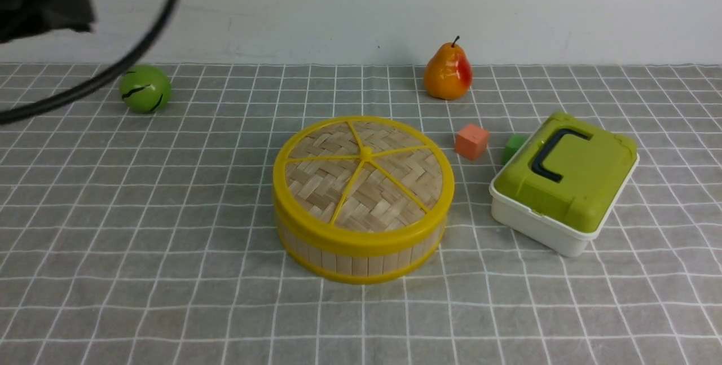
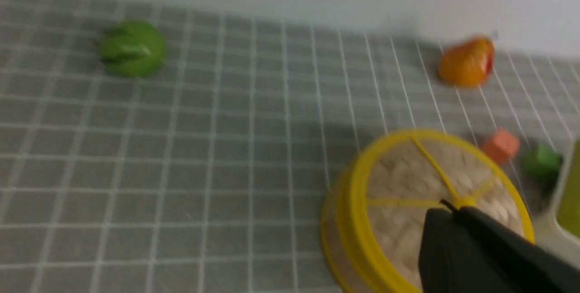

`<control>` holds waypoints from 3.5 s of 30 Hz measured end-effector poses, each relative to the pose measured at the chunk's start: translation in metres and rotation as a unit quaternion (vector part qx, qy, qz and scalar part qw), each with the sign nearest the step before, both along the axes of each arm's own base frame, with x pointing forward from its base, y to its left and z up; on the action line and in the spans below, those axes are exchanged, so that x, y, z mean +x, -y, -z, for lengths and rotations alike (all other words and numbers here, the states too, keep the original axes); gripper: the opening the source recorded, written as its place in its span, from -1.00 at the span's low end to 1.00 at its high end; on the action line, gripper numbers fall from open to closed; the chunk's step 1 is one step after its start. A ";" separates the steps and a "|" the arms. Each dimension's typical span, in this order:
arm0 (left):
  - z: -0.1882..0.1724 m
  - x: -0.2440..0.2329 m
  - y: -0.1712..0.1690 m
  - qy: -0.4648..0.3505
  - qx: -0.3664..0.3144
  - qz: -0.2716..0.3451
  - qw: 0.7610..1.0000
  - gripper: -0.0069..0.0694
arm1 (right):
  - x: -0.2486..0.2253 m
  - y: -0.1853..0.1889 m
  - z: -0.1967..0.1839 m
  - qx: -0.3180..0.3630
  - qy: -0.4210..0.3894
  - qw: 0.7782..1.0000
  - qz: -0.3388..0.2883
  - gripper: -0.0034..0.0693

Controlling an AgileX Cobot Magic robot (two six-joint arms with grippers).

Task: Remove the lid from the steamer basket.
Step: Use the left arm to lift the lid of the steamer, then use the left arm to place the steamer lid on the table

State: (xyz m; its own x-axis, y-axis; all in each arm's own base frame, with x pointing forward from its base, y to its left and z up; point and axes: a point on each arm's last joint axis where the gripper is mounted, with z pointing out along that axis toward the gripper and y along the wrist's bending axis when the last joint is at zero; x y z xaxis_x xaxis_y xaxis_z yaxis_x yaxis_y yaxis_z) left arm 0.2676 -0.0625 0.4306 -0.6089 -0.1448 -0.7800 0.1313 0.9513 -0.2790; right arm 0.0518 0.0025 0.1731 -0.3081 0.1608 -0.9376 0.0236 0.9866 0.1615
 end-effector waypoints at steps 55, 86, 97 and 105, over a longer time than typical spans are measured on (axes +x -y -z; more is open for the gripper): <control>0.166 0.156 0.207 -0.178 0.240 0.126 0.946 -0.53 | 0.000 0.000 0.000 0.000 0.000 1.000 0.000 -0.67; -0.017 0.130 0.050 -0.040 0.149 -0.049 0.987 -0.53 | 0.000 0.000 0.000 0.000 0.000 1.000 0.000 -0.55; 0.050 0.155 -0.050 -0.174 0.118 -0.125 0.970 -0.53 | 0.000 0.000 0.000 0.000 0.000 1.000 0.000 -0.52; 0.160 0.162 -0.045 -0.223 0.103 -0.110 0.963 -0.53 | 0.000 0.000 0.000 0.000 0.000 1.000 0.000 -0.49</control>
State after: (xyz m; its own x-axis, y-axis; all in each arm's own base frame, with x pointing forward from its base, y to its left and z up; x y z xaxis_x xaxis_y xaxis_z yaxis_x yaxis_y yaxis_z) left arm 0.4297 -0.0176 0.2703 -0.8622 -0.1788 -0.4740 -0.1696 0.9835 -0.0625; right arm 0.0518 0.0025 0.1731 -0.3081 0.1608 -0.9376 0.0236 0.9866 0.1615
